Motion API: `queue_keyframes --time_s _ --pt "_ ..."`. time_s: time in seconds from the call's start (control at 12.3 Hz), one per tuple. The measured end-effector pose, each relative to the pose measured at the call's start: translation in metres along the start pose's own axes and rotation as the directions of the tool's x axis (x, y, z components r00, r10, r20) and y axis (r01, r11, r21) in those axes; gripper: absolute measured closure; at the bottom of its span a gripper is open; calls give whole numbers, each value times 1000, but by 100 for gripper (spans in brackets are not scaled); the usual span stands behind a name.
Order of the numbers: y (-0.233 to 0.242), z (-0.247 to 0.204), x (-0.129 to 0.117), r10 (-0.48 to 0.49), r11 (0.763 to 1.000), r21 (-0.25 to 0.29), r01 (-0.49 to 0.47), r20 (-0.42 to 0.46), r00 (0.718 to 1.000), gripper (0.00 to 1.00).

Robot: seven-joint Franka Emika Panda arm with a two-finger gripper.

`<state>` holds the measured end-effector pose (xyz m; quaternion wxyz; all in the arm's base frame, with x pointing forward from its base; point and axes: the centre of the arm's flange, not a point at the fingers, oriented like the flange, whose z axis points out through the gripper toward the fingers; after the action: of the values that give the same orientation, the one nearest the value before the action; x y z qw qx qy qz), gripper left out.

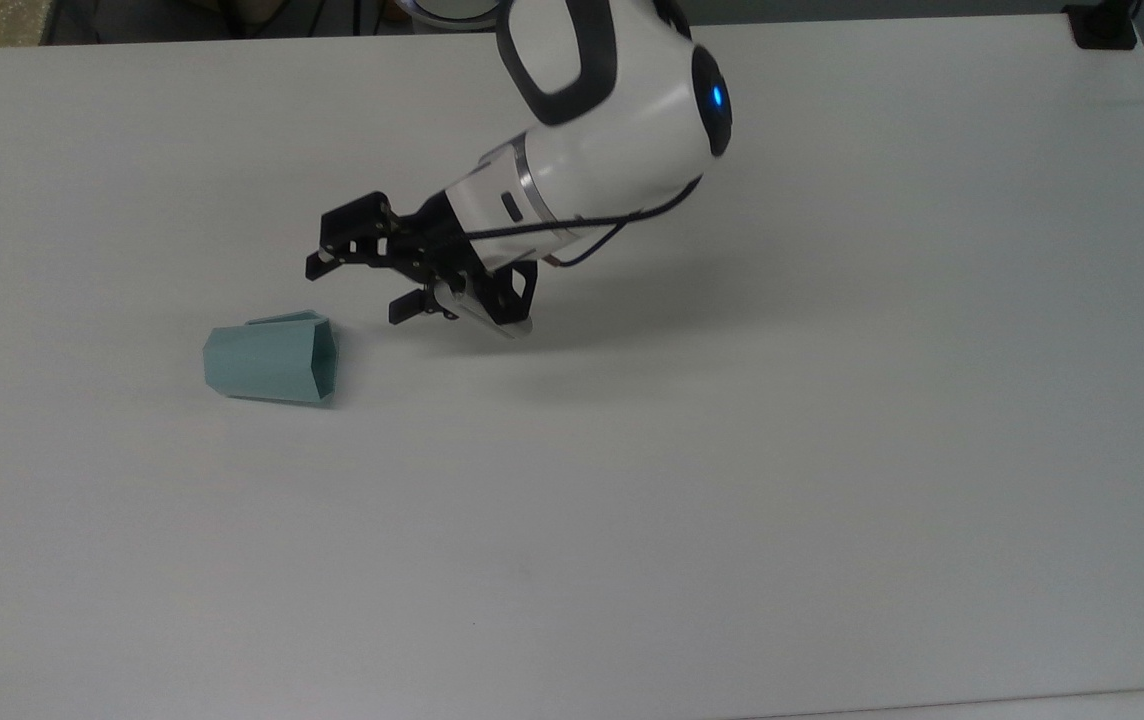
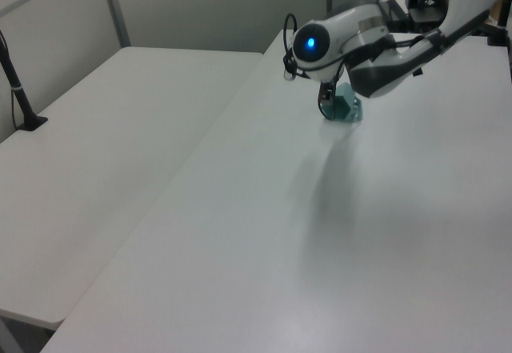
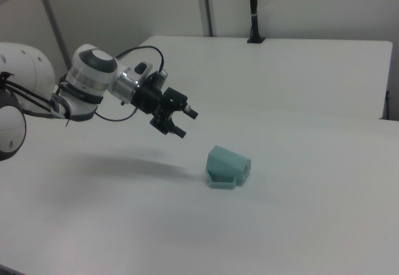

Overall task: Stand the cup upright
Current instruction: 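Move the open gripper down toward the base of the teal cup, then close the gripper on the base of the lying teal cup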

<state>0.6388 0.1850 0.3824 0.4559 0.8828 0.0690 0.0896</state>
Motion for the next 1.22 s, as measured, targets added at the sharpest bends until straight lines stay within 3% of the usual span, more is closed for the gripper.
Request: queue_keyframes --time_s 0.49,1.22 --pt "-35 47 3 -21 993 -118 21 2 1000 0" --pt "-30 111 -1 -11 988 -151 24 83 996 0"
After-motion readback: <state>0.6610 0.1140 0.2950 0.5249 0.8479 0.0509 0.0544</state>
